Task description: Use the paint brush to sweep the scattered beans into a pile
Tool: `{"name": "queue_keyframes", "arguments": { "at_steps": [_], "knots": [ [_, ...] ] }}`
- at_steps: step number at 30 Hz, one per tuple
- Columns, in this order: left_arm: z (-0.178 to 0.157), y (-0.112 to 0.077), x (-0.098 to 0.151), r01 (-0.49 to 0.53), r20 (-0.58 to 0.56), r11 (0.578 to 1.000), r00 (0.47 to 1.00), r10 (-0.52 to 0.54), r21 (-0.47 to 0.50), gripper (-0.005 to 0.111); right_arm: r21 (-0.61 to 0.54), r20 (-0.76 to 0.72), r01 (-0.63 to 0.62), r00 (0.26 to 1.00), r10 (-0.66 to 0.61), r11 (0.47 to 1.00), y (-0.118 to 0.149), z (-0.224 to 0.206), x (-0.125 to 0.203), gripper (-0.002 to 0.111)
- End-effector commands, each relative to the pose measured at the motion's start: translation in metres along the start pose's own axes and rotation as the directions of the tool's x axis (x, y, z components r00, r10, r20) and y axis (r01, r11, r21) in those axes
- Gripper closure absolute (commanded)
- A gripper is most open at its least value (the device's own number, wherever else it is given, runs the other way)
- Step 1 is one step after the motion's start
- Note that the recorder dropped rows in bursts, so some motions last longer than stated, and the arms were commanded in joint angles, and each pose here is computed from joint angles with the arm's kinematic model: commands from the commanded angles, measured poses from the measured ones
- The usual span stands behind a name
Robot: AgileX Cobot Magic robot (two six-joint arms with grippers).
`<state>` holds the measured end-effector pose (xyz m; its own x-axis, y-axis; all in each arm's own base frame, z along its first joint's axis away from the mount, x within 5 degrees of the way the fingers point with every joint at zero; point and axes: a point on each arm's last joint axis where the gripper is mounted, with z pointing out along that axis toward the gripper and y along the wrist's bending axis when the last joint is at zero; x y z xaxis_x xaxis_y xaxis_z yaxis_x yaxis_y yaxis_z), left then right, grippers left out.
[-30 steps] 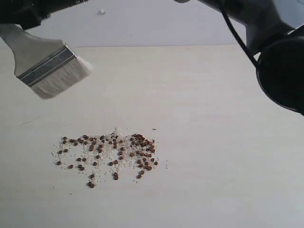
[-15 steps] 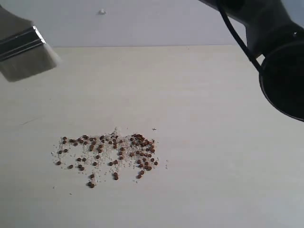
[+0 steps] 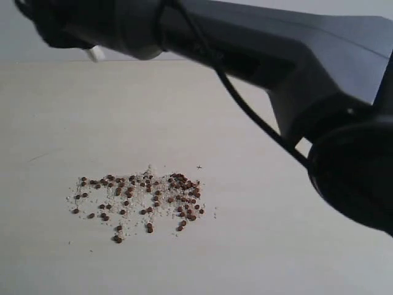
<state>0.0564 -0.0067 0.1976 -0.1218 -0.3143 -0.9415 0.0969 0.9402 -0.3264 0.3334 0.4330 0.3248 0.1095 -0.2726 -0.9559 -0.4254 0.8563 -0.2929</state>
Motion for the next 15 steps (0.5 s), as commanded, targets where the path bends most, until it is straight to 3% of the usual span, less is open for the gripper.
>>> {"name": "queue_keyframes", "arguments": {
  "at_steps": [1,5,10,15],
  "knots": [
    [-0.001,0.000,-0.001,-0.008,0.008,1.000,1.000,0.008,0.008,0.107,0.145,-0.287,0.001,0.957,0.042,0.989,-0.004,-0.020,0.012,0.108],
    [-0.001,0.000,-0.001,-0.008,0.008,1.000,1.000,0.008,0.008,0.107,0.125,-0.364,-0.191,0.904,0.224,0.974,0.008,-0.027,0.019,0.108],
    [-0.001,0.000,-0.001,-0.008,0.008,1.000,1.000,0.008,0.008,0.107,0.056,-0.390,-0.229,0.891,0.233,0.972,0.040,-0.046,0.013,0.108],
    [-0.001,0.000,-0.001,-0.008,0.008,1.000,1.000,0.008,0.008,0.107,0.060,-0.359,-0.350,0.866,0.347,0.935,0.058,-0.068,-0.007,0.108]
  ]
}}
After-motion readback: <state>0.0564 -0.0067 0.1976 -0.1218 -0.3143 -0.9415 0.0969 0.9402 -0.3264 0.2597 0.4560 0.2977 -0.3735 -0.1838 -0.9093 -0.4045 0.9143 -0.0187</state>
